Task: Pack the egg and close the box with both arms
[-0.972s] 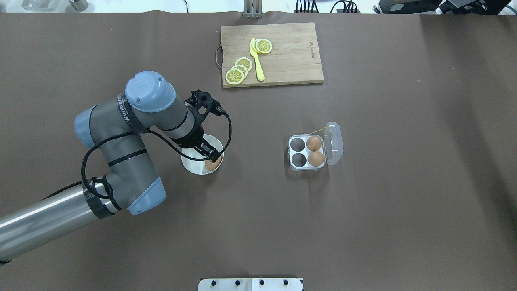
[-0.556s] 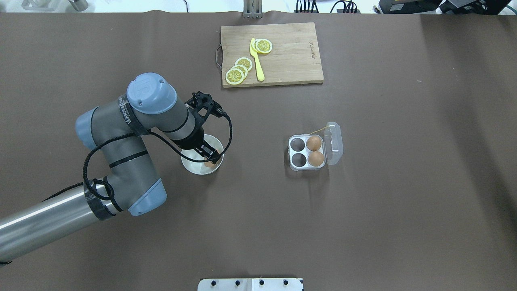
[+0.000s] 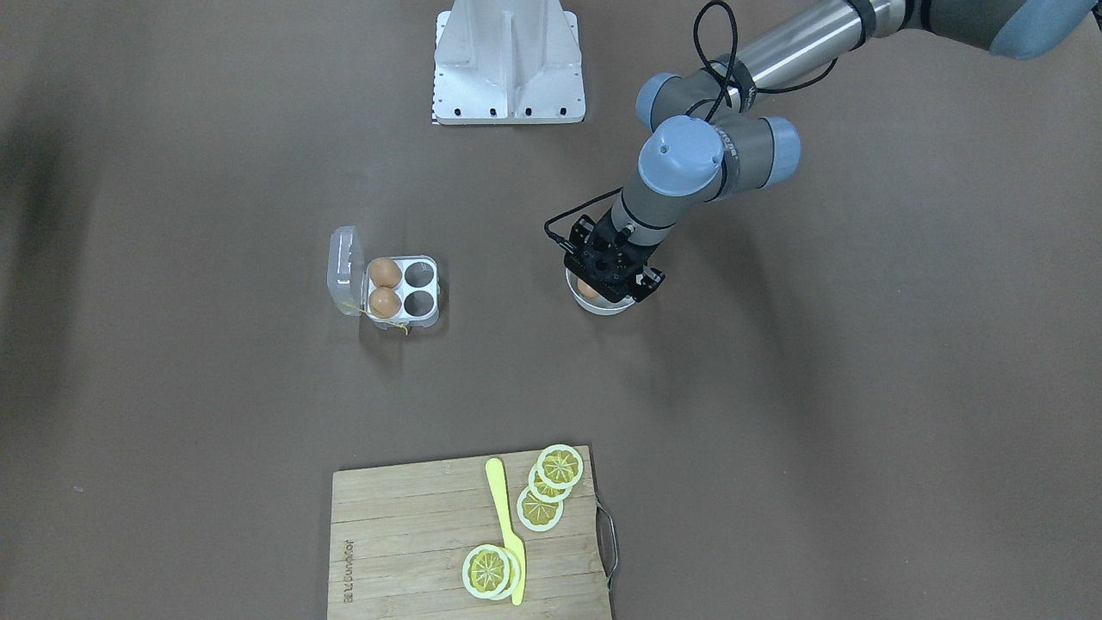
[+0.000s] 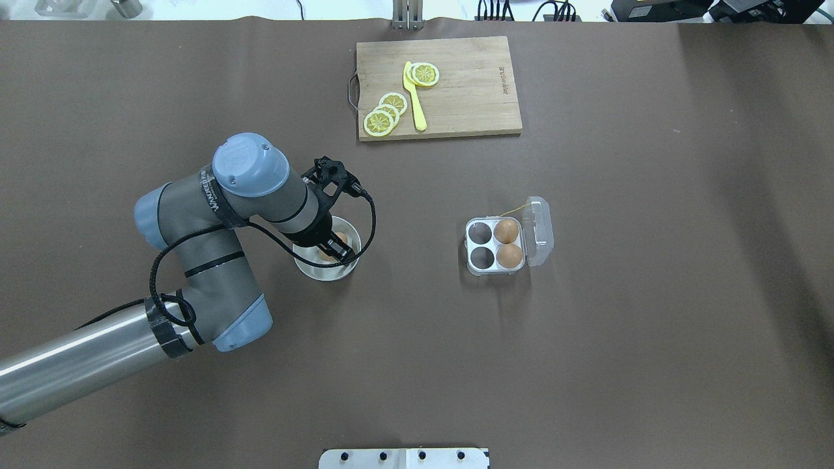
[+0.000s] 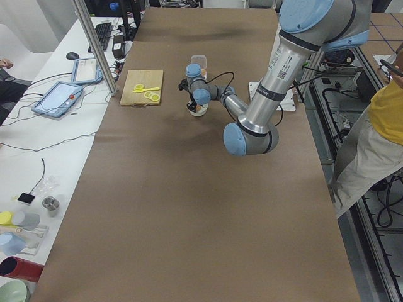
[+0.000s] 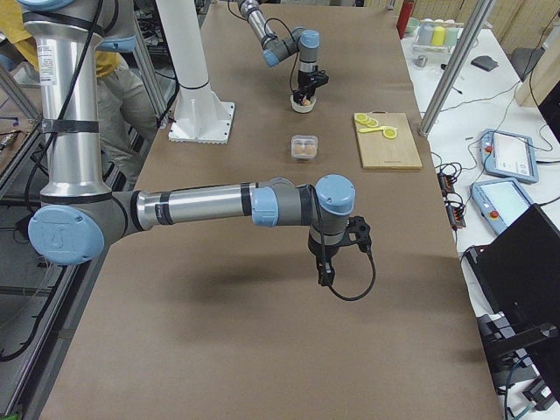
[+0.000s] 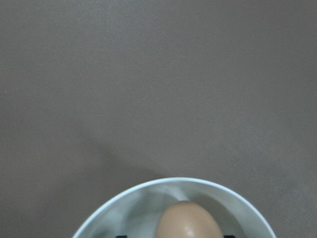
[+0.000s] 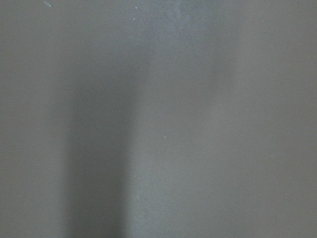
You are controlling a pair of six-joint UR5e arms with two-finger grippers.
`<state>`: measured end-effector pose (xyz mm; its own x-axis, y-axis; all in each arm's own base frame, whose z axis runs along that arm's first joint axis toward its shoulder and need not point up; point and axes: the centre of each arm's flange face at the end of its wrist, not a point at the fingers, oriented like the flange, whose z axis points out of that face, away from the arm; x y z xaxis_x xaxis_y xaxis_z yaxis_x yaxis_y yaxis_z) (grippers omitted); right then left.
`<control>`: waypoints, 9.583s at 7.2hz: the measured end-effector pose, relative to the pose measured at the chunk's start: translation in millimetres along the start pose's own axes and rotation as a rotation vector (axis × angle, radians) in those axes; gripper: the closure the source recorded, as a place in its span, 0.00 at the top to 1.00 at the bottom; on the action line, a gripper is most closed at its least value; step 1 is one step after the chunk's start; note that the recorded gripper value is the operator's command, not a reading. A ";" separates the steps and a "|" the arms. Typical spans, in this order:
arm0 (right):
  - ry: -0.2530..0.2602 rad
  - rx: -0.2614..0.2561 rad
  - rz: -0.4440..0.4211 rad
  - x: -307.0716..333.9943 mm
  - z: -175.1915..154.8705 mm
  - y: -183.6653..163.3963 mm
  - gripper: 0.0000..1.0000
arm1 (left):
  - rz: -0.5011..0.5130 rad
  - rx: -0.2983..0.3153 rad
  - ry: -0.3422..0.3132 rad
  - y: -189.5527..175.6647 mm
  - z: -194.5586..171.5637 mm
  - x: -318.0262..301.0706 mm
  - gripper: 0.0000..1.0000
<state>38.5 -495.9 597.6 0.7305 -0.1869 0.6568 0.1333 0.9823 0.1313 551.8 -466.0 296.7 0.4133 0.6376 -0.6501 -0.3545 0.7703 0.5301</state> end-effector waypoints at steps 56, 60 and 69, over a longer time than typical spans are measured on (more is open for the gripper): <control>-0.115 -0.025 -0.166 -98.0 13.4 -48.0 0.85 | -0.631 0.217 -0.122 257.8 -361.7 -420.4 0.98; -0.373 -0.110 -0.181 -252.1 8.2 -102.1 0.48 | -0.683 0.242 -0.132 291.6 -376.5 -431.9 0.98; -0.445 -0.283 -0.233 -424.5 64.9 -140.0 0.05 | -0.699 0.255 -0.147 302.4 -384.3 -436.1 0.98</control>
<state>-333.7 -554.6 348.6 0.3158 -0.3243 0.8917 0.4760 0.8671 0.1468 -57.9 -515.6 531.3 0.5842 -0.0191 -0.8114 0.2287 0.9631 0.1420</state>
